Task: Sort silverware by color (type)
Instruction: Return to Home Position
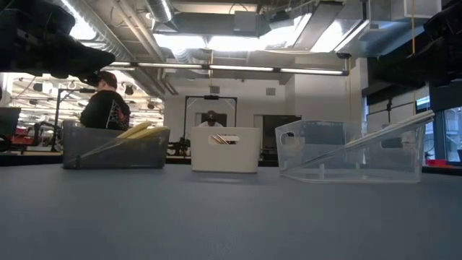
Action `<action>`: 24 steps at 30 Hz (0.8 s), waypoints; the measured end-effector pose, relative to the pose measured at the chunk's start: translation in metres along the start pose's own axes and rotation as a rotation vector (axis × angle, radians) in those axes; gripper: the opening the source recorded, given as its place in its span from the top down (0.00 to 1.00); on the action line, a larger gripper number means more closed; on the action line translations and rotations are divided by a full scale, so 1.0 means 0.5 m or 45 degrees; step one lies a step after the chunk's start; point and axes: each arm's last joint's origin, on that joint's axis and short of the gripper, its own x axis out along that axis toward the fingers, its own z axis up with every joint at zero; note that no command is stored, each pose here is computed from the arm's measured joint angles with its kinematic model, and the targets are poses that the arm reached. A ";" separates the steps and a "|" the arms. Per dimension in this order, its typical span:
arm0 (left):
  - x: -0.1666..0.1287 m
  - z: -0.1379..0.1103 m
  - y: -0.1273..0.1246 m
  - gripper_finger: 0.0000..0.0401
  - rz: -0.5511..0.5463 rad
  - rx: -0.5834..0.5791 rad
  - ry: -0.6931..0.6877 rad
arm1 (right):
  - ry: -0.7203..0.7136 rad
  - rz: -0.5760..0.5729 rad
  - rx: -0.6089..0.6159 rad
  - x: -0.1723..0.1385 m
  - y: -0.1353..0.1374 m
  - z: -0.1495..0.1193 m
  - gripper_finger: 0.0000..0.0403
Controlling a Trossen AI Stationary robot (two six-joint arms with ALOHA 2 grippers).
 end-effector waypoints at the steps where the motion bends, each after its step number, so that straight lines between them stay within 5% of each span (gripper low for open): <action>1: 0.000 0.000 0.000 1.00 0.000 0.000 0.000 | 0.001 -0.026 -0.002 0.000 -0.001 0.000 0.60; 7: 0.000 0.000 0.000 1.00 0.000 -0.001 0.000 | -0.001 -0.149 -0.057 0.000 -0.006 0.000 0.60; 12: 0.000 0.000 0.000 1.00 0.009 -0.002 0.002 | -0.169 -0.075 -0.093 0.008 0.003 -0.001 0.60; 24: 0.000 -0.001 0.002 1.00 0.045 -0.003 0.007 | -0.165 -0.144 -0.161 0.027 -0.035 -0.003 0.60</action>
